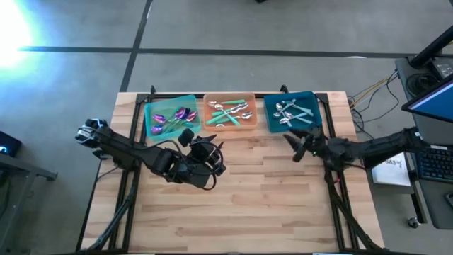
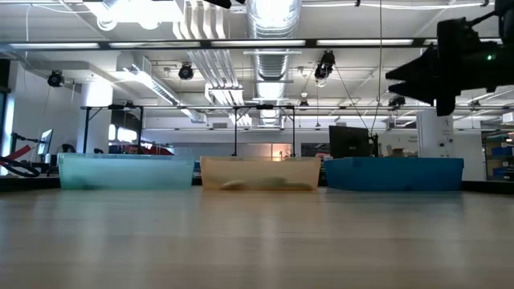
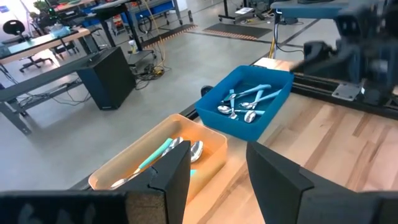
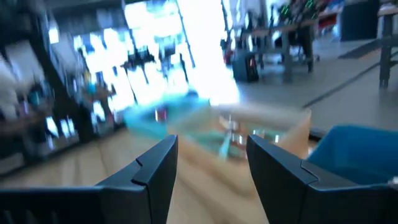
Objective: Sort silverware by color (type)
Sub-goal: Return to Home Position
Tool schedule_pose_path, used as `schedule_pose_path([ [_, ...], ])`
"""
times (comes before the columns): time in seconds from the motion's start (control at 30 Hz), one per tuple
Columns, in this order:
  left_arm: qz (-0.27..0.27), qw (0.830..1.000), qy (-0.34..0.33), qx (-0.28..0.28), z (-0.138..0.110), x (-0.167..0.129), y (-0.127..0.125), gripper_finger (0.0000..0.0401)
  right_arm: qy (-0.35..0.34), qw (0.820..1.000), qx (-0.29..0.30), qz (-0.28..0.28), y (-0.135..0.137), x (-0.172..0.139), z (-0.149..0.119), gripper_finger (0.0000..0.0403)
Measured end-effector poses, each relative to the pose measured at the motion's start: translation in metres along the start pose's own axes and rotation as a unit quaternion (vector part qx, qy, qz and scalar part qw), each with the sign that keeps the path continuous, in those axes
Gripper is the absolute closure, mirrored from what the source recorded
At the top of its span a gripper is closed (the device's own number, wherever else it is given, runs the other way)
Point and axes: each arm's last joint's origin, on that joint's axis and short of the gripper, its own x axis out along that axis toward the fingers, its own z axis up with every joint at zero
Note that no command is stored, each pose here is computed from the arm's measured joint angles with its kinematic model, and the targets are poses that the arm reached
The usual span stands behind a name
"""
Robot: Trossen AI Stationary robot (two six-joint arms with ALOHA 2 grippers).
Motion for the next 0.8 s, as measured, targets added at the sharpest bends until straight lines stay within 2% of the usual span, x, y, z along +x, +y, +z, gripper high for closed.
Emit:
schedule_pose_path([
  [0.37,0.000,1.000,0.000,0.000,0.000,0.000,0.000,0.0260,-0.118,0.990,0.064,-0.043,-0.018,-0.010,0.027,0.0220],
  [0.8,0.001,1.000,0.002,0.003,0.000,0.000,0.000,0.0260,-0.191,0.973,0.082,-0.098,-0.033,-0.016,0.040,0.0220],
])
